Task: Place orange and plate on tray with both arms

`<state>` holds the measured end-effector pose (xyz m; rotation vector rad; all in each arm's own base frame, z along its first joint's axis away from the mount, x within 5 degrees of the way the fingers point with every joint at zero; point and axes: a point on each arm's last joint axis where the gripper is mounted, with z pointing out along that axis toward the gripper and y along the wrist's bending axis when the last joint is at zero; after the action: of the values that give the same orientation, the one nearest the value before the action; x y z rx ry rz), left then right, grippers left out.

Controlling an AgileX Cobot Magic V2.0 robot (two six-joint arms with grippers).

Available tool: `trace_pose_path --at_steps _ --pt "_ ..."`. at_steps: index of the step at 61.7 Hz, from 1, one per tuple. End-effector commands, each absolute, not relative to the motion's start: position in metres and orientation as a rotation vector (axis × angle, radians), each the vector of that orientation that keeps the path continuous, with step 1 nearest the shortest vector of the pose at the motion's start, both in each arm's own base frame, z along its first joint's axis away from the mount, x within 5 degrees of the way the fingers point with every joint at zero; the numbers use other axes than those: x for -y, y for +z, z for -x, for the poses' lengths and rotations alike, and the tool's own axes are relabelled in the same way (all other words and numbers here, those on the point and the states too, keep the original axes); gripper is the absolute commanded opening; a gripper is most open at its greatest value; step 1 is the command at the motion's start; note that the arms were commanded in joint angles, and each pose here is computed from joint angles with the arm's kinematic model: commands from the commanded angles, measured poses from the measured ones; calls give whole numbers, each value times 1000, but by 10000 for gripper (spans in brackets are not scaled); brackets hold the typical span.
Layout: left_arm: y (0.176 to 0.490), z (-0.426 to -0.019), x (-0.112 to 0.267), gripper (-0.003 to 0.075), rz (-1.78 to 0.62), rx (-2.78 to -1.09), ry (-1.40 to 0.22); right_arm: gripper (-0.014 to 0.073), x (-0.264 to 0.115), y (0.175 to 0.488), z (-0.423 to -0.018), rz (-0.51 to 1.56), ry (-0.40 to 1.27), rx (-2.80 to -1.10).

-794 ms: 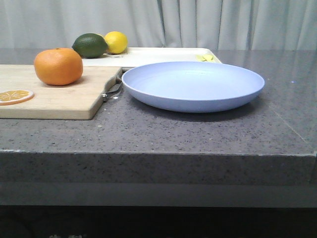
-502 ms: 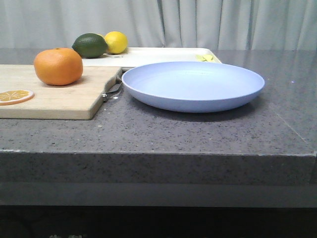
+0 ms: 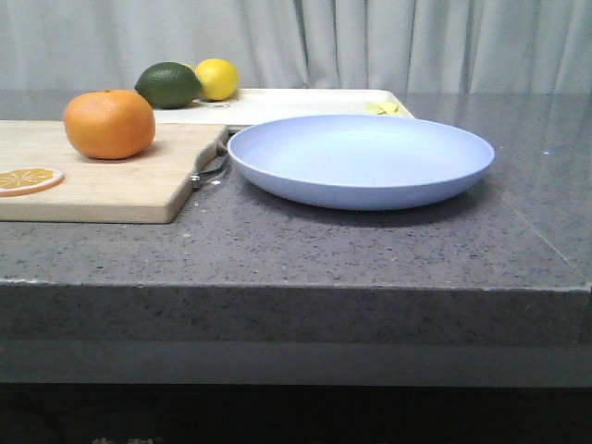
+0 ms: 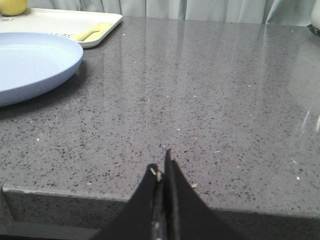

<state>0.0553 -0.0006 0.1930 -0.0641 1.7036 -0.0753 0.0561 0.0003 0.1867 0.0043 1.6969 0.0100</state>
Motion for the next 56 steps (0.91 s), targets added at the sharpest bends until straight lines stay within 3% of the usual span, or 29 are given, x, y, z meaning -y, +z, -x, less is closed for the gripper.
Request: trace_pose_path --at_steps 1,10,32,45,56 --pt "199 -55 0 -18 13 -1609 -19 -61 0 197 -55 -3 -1 -1591" --pt "199 -55 -2 -18 -63 -1607 78 -61 0 197 -55 -3 -1 -1591" --pt "200 -55 -2 -18 -66 -1601 81 -61 0 197 -55 -3 -1 -1589" --pt "216 -54 1 -18 -18 -1429 -9 -61 0 198 -55 -4 0 -1577" --pt "218 -54 1 -18 -20 -1399 -11 -61 0 204 -55 -4 0 -1514"
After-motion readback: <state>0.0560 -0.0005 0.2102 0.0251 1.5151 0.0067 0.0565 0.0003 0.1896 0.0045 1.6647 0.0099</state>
